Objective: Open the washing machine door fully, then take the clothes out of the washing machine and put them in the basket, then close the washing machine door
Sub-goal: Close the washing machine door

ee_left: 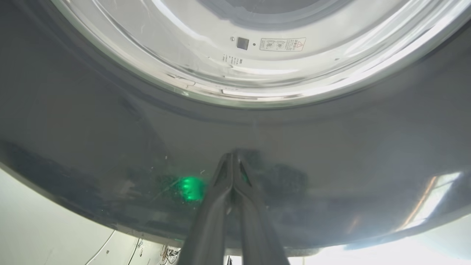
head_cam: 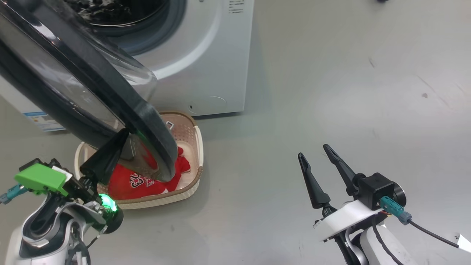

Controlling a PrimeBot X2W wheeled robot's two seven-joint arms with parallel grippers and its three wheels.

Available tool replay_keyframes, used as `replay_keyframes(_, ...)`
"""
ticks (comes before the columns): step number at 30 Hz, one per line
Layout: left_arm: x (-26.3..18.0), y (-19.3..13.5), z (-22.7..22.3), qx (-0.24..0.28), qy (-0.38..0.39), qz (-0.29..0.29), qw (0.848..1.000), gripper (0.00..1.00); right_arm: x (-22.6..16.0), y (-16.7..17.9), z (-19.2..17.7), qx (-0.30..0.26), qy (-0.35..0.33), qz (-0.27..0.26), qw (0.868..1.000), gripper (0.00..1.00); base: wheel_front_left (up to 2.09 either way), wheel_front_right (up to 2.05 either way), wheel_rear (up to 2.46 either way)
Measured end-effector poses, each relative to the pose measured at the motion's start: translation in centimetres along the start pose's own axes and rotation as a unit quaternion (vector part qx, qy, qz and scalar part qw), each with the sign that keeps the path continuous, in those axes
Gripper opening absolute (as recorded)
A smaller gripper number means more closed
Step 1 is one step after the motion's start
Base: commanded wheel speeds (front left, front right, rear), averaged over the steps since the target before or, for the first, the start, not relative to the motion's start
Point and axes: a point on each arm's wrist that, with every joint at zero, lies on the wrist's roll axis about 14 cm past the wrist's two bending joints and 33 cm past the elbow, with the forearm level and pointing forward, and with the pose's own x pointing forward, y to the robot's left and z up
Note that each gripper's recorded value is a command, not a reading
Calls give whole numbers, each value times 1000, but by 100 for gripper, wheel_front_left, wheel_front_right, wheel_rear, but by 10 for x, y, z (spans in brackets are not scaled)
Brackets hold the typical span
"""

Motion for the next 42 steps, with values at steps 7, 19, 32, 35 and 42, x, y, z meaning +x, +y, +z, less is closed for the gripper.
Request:
replay_keyframes(7, 29, 0, -3, -20, -1, -8, 1000, 0, -10, -18, 4, 2, -6, -33, 999, 100, 0, 0, 0)
replay_keyframes(19, 81, -1, -13, -36, 1, -14, 999, 0, -29, -45, 8, 2, -10, -87, 996, 100, 0, 0, 0)
replay_keyframes(32, 111, 2, -26, -41, 1, -8, 999, 0, -41, -65, 17, 1, -22, -127, 992, 100, 0, 0, 0)
replay_keyframes(35, 110, 2, -27, -38, 2, -6, 999, 0, -40, -68, 20, -1, -28, -133, 991, 100, 0, 0, 0)
replay_keyframes(42, 102, 4, -37, -11, 16, 9, 1000, 0, -33, -63, 26, 0, -38, -120, 992, 100, 0, 0, 0)
